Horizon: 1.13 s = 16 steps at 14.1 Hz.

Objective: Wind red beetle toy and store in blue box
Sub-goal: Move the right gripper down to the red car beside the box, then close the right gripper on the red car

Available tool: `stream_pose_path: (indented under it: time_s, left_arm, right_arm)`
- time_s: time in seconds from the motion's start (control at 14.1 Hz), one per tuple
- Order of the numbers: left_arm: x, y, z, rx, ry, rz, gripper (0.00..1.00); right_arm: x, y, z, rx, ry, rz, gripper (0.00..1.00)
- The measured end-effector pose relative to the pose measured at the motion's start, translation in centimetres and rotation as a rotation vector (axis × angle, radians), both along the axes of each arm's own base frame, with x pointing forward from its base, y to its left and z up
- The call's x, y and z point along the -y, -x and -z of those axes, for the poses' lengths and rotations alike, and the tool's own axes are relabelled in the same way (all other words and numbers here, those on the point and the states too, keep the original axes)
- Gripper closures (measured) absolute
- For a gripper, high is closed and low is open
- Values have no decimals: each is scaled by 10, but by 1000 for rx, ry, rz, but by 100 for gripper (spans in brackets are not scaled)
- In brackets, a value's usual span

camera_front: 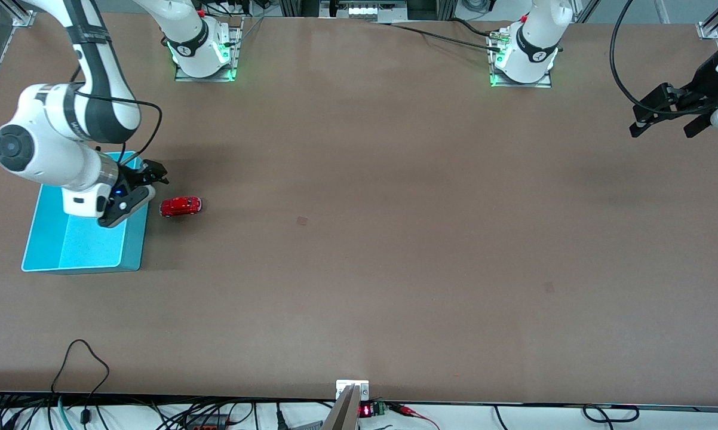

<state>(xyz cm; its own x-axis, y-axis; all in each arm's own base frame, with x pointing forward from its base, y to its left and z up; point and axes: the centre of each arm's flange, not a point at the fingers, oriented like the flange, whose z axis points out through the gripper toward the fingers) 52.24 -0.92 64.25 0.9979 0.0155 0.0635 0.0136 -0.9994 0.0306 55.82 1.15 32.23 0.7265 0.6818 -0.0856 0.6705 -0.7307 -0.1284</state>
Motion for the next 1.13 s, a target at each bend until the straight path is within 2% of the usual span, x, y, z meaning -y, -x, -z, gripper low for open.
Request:
stream_pose_path:
  time_s: [0.21,0.43,0.64,0.92,1.13]
  left_arm:
    - [0,-7,2,-2,-2,21,0]
    - [4,-9,-1,-6,-3,34,0]
    - [5,-10,-4,-6,-4,40,0]
    - [2,-12,-1,-13,-5,50,0]
    - [2,-12,0,-14,-5,53,0]
  right_arm:
    - [1,6,25,29,-25,-213,0]
    - [2,2,47,52,-50,-462,0]
    - [3,0,72,55,-69,-646,0]
    - [5,-1,106,80,-67,-767,0]
    - [5,8,124,55,-76,-783,0]
